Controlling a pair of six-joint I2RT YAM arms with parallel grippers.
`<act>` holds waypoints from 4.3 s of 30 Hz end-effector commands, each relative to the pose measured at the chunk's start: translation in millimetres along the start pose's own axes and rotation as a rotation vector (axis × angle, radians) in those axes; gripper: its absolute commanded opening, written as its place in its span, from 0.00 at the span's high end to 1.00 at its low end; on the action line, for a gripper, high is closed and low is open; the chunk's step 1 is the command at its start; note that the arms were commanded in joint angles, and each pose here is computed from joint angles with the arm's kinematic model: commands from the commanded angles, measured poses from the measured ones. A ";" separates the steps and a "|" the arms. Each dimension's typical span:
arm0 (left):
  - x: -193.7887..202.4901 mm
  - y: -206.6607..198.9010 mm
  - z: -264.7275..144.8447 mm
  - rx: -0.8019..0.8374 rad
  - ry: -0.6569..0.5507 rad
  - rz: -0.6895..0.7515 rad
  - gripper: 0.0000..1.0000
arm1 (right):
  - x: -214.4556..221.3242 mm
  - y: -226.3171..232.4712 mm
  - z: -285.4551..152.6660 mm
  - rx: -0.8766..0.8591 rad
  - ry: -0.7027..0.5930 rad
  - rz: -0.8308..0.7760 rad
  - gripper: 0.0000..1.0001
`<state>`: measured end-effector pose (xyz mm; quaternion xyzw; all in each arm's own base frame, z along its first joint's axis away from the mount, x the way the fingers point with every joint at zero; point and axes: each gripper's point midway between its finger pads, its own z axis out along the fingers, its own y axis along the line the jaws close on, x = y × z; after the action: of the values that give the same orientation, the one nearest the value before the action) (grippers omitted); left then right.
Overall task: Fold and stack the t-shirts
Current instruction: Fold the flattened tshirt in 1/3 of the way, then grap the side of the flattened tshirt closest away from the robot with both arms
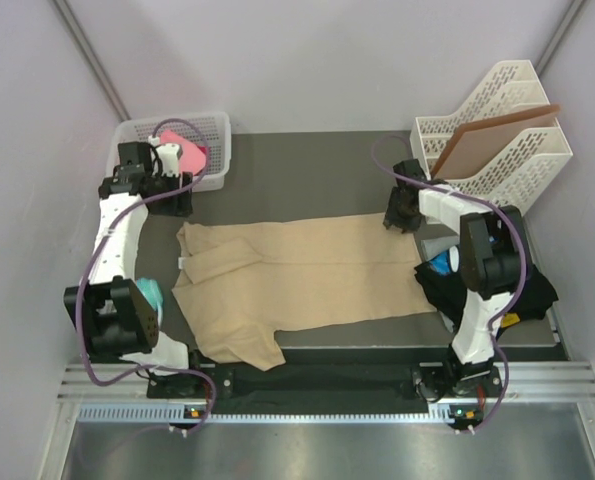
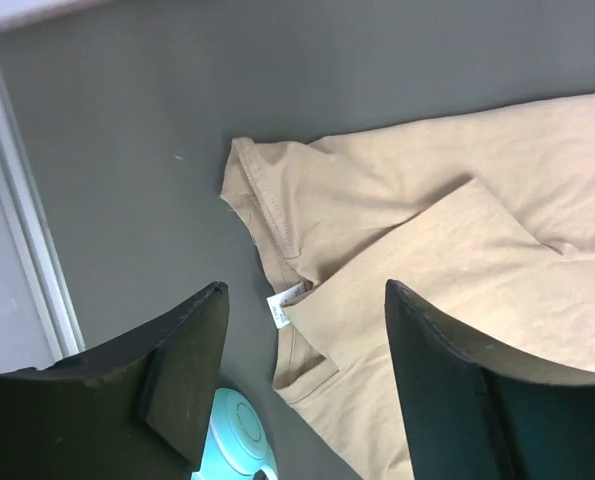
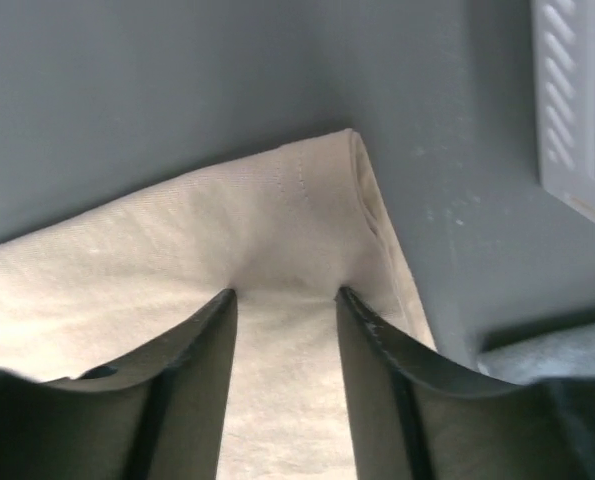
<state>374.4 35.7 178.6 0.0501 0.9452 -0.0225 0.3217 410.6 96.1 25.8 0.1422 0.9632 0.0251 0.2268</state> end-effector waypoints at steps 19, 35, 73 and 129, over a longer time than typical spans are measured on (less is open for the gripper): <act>113.7 -154.3 -11.4 0.261 0.200 0.609 0.35 | -11.9 -17.0 -102.5 0.072 -0.161 -0.077 0.26; 184.9 -166.4 -31.0 0.429 0.440 0.762 0.42 | 94.9 37.4 -92.8 -0.062 -0.046 -0.254 0.31; 284.0 -155.0 -59.7 0.368 0.644 1.328 0.28 | 87.2 28.8 -112.4 -0.054 -0.067 -0.221 0.27; 149.2 -66.1 9.6 0.038 0.460 1.039 1.00 | 219.3 -1.5 -128.8 -0.104 0.085 -0.220 0.30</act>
<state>240.6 -14.6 74.2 0.5230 0.8411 0.1272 0.0540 176.1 155.6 50.0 -0.0305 0.9815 0.0491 0.1824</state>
